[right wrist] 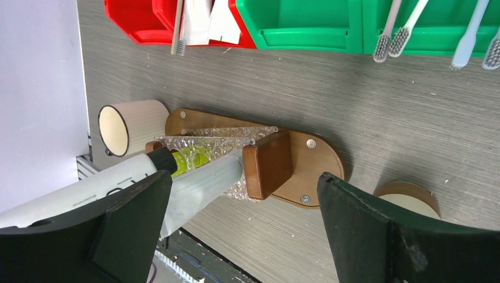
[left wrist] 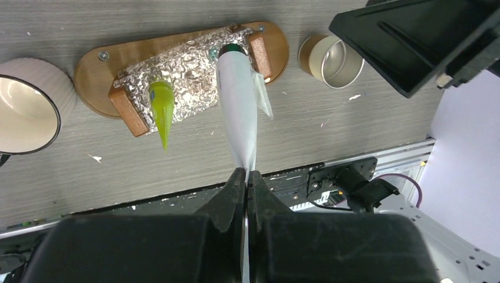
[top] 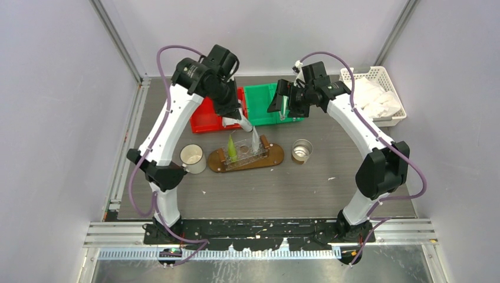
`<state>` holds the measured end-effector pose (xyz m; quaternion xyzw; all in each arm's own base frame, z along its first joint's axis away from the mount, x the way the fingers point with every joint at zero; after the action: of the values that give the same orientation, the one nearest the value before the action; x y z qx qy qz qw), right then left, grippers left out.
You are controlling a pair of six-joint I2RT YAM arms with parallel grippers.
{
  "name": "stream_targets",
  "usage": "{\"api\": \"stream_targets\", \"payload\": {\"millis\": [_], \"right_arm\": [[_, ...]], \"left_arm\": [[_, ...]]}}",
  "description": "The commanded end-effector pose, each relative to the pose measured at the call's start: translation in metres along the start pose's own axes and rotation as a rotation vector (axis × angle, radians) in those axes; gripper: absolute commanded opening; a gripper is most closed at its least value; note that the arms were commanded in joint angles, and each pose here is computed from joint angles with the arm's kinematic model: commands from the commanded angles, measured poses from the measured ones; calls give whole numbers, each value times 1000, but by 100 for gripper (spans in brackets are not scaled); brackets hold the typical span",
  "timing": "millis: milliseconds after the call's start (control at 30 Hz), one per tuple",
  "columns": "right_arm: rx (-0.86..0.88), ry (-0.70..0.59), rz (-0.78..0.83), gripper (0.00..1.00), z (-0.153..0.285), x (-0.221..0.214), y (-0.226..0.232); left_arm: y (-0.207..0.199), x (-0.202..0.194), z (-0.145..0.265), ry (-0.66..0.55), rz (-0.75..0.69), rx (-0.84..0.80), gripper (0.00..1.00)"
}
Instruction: Prepare toiletry sets of a toothbrush and toothpaste on the tray
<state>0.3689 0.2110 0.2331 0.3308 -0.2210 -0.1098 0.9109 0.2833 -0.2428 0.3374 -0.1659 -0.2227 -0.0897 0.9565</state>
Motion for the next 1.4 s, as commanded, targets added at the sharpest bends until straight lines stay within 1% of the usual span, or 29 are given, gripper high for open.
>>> {"api": "stream_targets", "payload": {"millis": [0,300,700,1367], "right_arm": [[68,-50,47,99,21,5,17],[72,-36,40,100,18,0,13],[62,-21,29,100,12,-5,6],[57,0,26,100,3,-10,-2]], "left_arm": [[18,-44,29,138,9,66,1],[29,-62,35,176,-2,94,1],[39,-90,17,315,-32,131,1],[33,-78,-14,356,-96,161,1]]}}
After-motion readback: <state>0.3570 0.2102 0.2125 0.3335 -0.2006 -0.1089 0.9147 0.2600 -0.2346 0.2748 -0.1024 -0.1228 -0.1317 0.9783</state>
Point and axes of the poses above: each gripper's point midway between its finger pads, its own z axis back along the fingers, its own y axis along the line the jaws close on, x = y × z, the point moved 2 cm from there along z, back along the fingers, and after that the axes turned 15 degrees about -z, right-handed, at the moved point
